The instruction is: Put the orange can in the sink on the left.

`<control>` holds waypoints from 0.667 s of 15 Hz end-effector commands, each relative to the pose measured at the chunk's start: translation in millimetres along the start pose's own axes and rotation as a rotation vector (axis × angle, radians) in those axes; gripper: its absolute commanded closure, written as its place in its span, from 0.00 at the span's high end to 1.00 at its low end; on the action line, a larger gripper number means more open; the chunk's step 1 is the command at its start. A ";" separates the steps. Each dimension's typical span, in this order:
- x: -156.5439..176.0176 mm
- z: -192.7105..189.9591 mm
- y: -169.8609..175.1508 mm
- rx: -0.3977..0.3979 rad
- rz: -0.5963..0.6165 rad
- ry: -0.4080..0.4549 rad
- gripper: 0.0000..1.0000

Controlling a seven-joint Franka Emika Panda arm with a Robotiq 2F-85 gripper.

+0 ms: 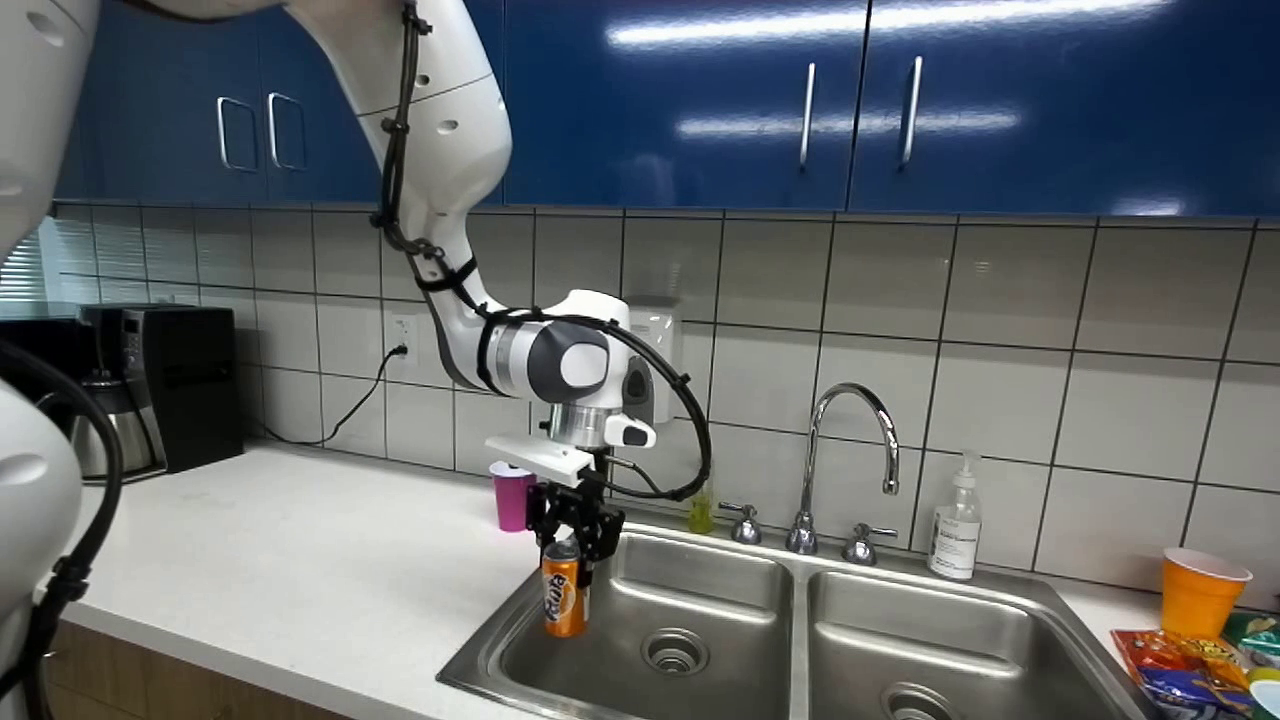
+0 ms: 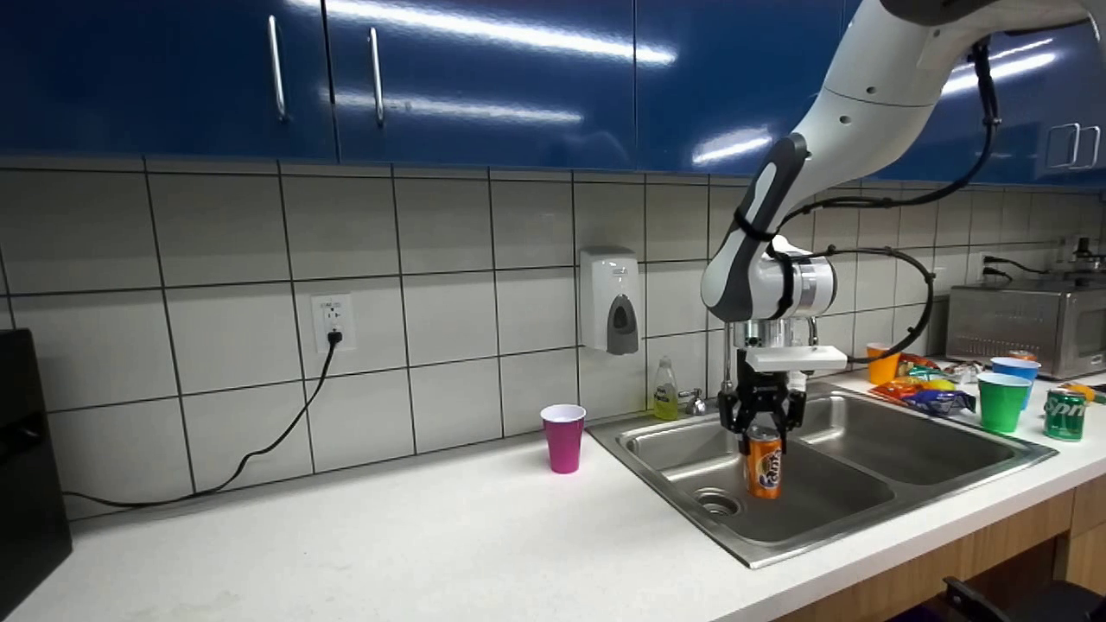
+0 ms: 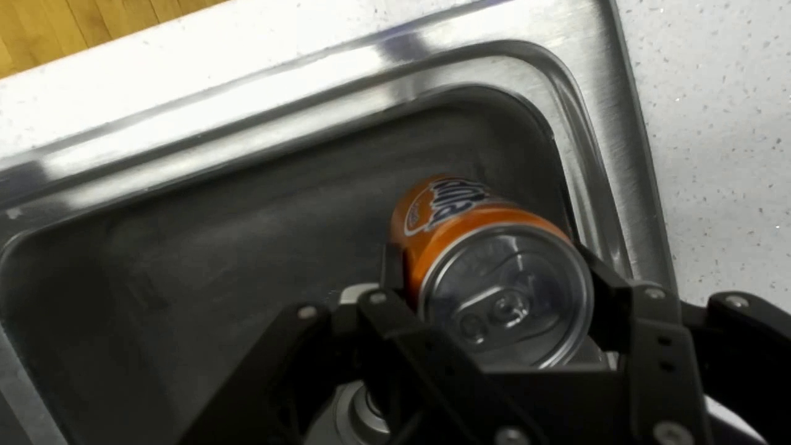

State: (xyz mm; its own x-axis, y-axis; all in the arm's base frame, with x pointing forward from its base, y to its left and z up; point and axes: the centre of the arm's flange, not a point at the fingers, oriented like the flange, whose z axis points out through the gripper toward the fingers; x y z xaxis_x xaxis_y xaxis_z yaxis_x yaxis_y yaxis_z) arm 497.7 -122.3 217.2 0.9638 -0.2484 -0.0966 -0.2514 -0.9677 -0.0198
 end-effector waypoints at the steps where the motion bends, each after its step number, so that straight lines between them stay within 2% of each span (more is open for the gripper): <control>1: 19.6 6.1 -0.5 0.002 0.013 0.023 0.39; 10: 47.7 48.8 -4.2 0.008 0.023 0.004 0.39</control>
State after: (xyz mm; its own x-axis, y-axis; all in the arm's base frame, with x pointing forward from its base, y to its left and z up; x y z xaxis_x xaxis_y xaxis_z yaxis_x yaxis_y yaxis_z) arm 525.2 -124.5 174.8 0.9618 -0.2541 -0.1022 -0.2566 -0.9665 -0.0115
